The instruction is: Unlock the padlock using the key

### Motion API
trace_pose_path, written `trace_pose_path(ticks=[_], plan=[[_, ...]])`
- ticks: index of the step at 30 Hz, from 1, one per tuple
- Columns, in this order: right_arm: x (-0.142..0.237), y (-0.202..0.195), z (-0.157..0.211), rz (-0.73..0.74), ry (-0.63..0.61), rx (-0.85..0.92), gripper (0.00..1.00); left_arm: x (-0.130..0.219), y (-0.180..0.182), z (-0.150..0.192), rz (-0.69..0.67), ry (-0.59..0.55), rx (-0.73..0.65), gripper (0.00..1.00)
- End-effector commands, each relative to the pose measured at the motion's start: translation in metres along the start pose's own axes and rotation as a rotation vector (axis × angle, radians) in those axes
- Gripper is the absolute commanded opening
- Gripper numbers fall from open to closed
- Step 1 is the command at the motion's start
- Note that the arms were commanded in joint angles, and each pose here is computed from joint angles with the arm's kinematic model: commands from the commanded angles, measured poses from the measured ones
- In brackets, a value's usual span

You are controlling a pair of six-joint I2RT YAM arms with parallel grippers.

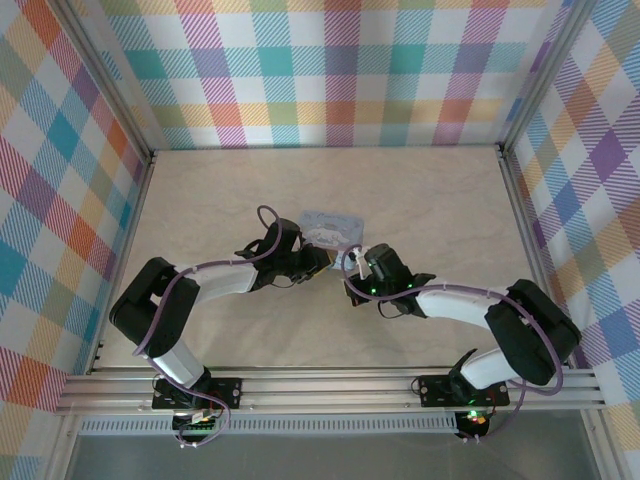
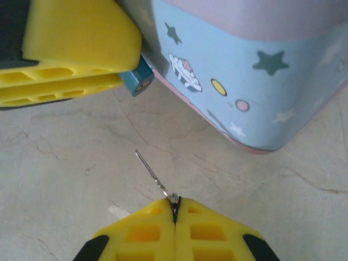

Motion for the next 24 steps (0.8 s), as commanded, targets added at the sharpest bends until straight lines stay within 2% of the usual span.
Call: trace_pose_path(ticks=[1, 24], plan=[[-0.002, 0.01, -0.017, -0.012, -0.07, 0.036, 0.02, 0.005, -0.018, -0.002, 0.049, 0.017, -0.005, 0.14], [-0.015, 0.007, -0.02, 0.046, -0.051, 0.044, 0.02, 0.0, -0.016, 0.0, 0.038, 0.031, -0.002, 0.13]])
Point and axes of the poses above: each hand's point on the last joint's axis, 136 mm out from that joint toward the fingers, its own x axis back along the fingers, its own y axis along the line the jaws close on, z = x × y, the point moved 9 cm from there along x, back along the fingers, and after that the axes turned 13 degrees about -x, right-handed, at the moved point
